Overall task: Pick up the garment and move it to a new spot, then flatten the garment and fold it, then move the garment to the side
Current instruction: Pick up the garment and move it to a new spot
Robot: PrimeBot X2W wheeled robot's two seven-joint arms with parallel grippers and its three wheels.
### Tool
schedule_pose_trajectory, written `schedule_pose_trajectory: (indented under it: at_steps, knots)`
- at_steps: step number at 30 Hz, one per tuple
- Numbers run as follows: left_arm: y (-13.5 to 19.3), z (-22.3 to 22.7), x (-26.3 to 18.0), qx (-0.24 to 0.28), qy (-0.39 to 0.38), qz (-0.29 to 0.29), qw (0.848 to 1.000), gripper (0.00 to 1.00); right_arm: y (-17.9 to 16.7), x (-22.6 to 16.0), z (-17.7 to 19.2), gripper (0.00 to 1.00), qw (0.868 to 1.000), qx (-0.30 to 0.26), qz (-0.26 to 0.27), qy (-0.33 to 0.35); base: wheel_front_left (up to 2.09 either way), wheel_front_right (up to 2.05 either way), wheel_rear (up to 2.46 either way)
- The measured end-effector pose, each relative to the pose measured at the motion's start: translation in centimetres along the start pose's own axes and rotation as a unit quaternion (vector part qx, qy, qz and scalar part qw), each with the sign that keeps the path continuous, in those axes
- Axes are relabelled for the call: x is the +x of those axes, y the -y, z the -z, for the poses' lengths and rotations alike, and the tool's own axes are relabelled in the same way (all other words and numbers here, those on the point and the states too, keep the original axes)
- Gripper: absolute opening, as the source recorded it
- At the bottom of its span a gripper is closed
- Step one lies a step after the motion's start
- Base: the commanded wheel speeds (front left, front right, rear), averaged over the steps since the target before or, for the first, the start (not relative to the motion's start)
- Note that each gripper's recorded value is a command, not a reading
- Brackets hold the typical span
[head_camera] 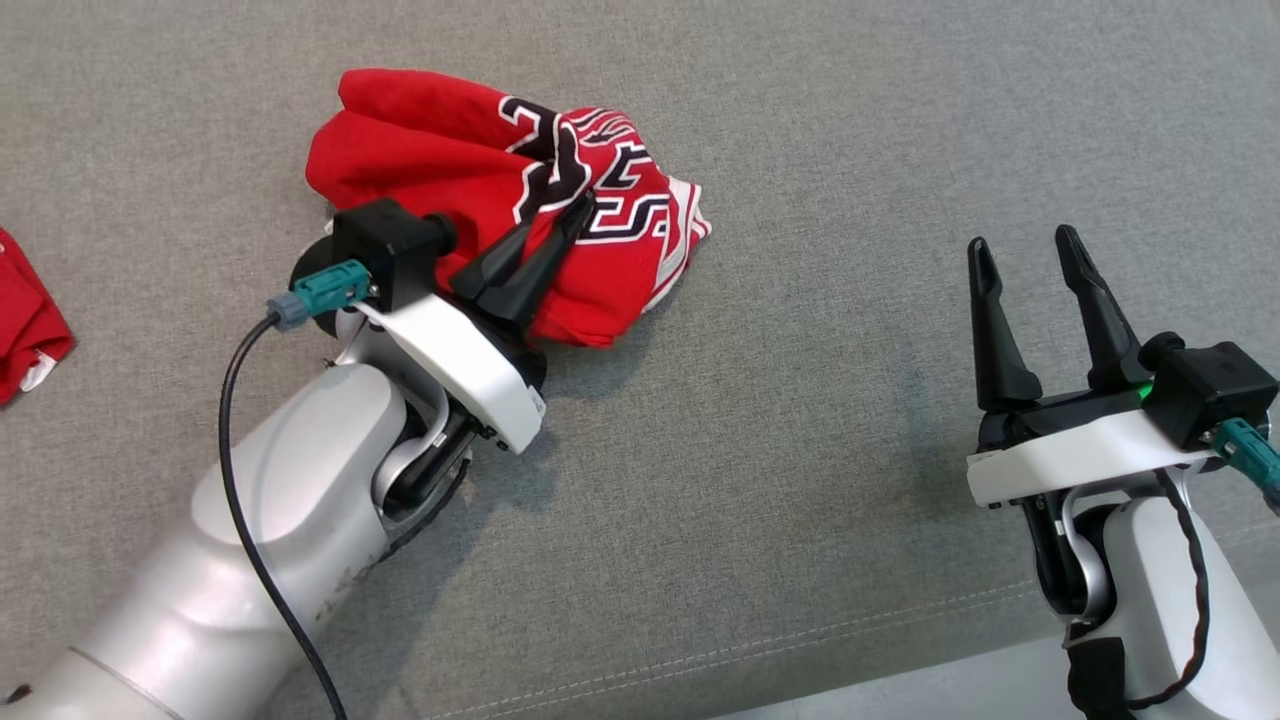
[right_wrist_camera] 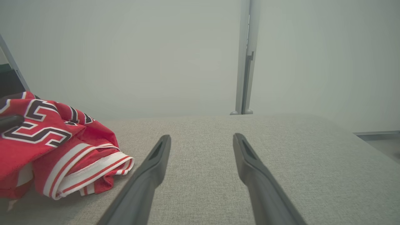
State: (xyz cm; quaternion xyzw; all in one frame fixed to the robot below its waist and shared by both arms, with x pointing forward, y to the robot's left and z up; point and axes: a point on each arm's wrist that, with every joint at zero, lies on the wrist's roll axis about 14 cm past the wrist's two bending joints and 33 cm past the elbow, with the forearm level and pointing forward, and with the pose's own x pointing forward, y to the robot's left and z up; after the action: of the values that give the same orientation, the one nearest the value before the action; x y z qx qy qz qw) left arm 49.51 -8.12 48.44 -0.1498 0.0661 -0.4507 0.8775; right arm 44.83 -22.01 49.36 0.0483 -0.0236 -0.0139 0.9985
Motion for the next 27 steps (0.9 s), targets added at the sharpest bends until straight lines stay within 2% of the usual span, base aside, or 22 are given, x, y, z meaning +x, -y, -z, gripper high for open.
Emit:
schedule_pose_trajectory:
  at_steps: [1,2,8,12,22,27]
  knots:
    - [0.1,0.0,-0.1,-0.003,0.002,-0.003,1.000,0.22,-0.1,0.0,-0.1,1.00,1.000,0.000,-0.002,0.001,0.00,0.00,0.00]
    - [0.0,0.0,-0.3,-0.006,0.004,-0.008,1.000,1.00,-0.3,0.0,-0.2,1.00,1.000,0.001,-0.005,0.002,0.00,0.00,0.00]
    - [-2.2,-0.5,-3.0,0.014,0.014,-0.067,0.998,1.00,-1.1,-0.5,-0.7,1.00,1.000,0.006,-0.013,0.006,0.00,0.00,0.00]
    - [-4.3,-1.8,-6.1,0.032,0.037,-0.128,0.991,1.00,-1.7,-0.9,-1.4,1.00,1.000,0.008,-0.020,0.014,0.00,0.00,0.00]
    - [-7.5,-2.8,-17.5,0.073,0.070,-0.307,0.946,1.00,-5.2,-2.0,-1.9,1.00,0.998,0.014,-0.066,0.017,0.00,0.00,0.00]
    - [-7.1,-1.4,-22.3,0.069,0.066,-0.360,0.928,1.00,-7.8,-2.6,-0.2,1.00,0.995,0.023,-0.100,-0.010,0.00,0.00,0.00]
